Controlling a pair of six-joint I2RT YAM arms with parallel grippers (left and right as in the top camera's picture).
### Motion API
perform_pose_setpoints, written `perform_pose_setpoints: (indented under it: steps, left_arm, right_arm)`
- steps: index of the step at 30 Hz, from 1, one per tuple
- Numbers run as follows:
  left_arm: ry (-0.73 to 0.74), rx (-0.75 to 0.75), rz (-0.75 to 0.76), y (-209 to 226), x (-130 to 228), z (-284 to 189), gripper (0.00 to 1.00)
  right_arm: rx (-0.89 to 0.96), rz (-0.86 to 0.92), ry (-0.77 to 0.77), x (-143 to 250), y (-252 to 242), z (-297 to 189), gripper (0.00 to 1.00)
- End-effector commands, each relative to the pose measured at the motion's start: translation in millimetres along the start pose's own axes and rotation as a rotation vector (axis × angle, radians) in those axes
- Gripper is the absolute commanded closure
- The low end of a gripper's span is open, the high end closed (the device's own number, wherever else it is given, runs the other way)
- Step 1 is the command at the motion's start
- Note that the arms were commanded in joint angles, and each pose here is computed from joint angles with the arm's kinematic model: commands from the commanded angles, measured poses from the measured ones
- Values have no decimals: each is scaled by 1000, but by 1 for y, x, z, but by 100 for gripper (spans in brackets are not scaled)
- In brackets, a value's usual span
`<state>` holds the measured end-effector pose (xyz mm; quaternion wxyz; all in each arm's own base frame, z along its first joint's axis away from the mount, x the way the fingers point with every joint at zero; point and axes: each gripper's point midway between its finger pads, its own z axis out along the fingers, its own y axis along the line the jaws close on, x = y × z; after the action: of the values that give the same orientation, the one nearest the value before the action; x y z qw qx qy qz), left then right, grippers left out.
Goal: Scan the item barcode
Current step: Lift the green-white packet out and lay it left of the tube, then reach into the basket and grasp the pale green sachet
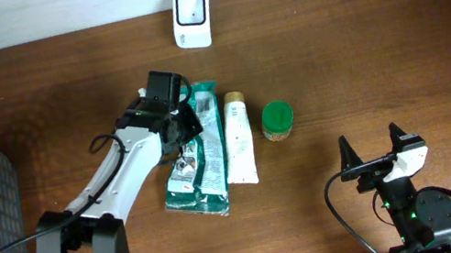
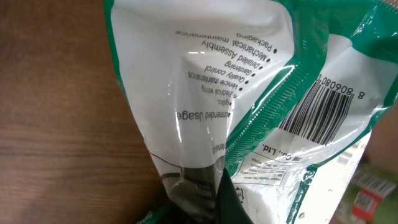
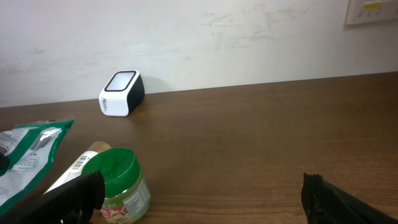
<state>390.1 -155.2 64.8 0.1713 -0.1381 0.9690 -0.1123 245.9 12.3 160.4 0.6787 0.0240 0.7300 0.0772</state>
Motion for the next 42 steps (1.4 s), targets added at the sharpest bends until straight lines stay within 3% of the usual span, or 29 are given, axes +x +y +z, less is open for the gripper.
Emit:
perform_pose_setpoints:
  steps: [1, 4, 6, 7, 8, 10, 13, 17, 22, 26, 31, 40, 42]
  left_arm:
    - [12, -36, -193, 4, 6, 13, 100]
    - [49, -70, -314, 9, 17, 29, 100]
    - [63, -78, -301, 7, 23, 34, 52]
    - [65, -78, -298, 7, 24, 35, 9]
    - [64, -78, -296, 6, 24, 35, 1]
    - [63, -73, -262, 6, 23, 35, 1]
    - [13, -23, -88, -7, 1, 14, 1]
    - [-130, 22, 130, -5, -58, -84, 1]
    - [-361, -15, 118, 50, -120, -244, 1]
    - [-565, -73, -29, 109, -142, -338, 1]
    - [-663, -209, -225, 191, -135, -383, 1]
    - [-639, -434, -509, 299, -103, -401, 1]
    - [-588, -474, -579, 326, -96, -387, 1]
  right_arm:
    - [-6, 9, 3, 2, 0, 0, 2]
    - [-6, 9, 3, 2, 0, 0, 2]
    - [-6, 9, 3, 2, 0, 0, 2]
    - [-6, 8, 3, 2, 0, 0, 2]
    - [-6, 8, 3, 2, 0, 0, 2]
    - [-6, 8, 3, 2, 0, 0, 2]
    - [-5, 9, 3, 2, 0, 0, 2]
    - [-6, 9, 3, 2, 0, 0, 2]
    - [-6, 9, 3, 2, 0, 0, 1]
    - [-6, 8, 3, 2, 0, 0, 2]
    - [-6, 9, 3, 2, 0, 0, 2]
    - [-6, 9, 3, 2, 0, 0, 2]
    - [-6, 9, 3, 2, 0, 0, 2]
